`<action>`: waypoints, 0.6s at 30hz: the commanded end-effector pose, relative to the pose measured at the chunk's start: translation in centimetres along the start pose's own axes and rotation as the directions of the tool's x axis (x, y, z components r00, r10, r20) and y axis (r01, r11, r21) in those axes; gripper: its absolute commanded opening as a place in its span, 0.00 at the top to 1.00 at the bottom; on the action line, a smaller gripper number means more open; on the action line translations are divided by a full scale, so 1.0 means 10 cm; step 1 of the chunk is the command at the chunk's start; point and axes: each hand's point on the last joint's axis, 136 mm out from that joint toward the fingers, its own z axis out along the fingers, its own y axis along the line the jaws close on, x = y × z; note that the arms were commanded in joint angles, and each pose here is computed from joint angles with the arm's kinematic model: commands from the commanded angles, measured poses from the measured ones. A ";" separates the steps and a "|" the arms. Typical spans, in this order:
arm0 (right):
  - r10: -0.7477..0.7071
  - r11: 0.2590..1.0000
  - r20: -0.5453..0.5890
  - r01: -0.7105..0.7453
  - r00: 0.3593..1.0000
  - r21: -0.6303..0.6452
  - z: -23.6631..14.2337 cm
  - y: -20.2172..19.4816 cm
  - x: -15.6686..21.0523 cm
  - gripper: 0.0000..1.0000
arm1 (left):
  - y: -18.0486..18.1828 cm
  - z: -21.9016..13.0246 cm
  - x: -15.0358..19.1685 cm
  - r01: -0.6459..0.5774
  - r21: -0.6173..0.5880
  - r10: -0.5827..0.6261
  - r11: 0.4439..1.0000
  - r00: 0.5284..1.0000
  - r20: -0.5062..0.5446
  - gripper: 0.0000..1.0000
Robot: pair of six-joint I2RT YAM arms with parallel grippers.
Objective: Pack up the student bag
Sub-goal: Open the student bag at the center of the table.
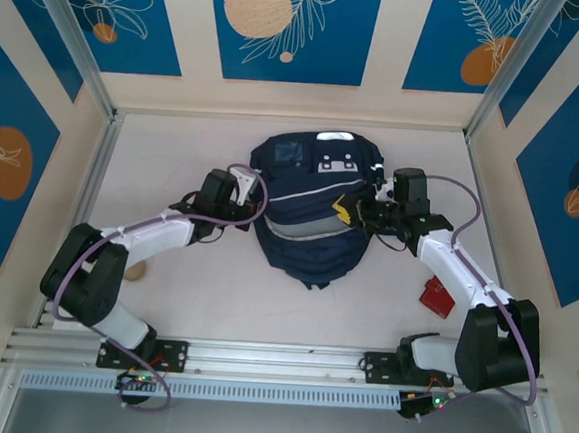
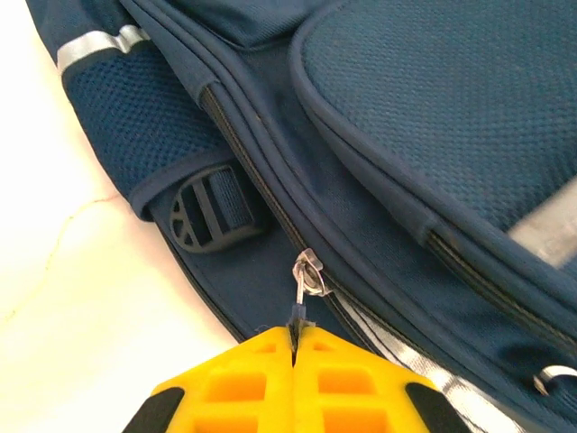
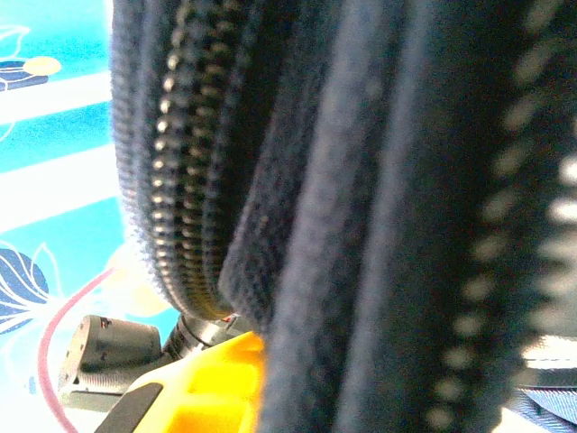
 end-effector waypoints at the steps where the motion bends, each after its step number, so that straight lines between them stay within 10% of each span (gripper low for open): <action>1: -0.063 0.997 -0.010 0.063 0.998 -0.054 -0.08 0.22 -0.02 0.94 | 0.17 0.04 -0.19 -0.015 -0.031 0.016 0.999 1.000 0.026 1.00; 16: -0.044 0.998 -0.038 0.042 0.998 -0.045 0.07 0.14 -0.04 0.94 | 0.55 0.31 -0.46 0.141 -0.129 -0.138 0.982 0.990 0.029 1.00; 18: -0.051 0.998 -0.052 0.049 0.997 -0.042 0.14 0.12 -0.02 0.94 | 0.61 0.24 -0.45 0.186 -0.152 -0.182 0.971 0.983 0.034 0.88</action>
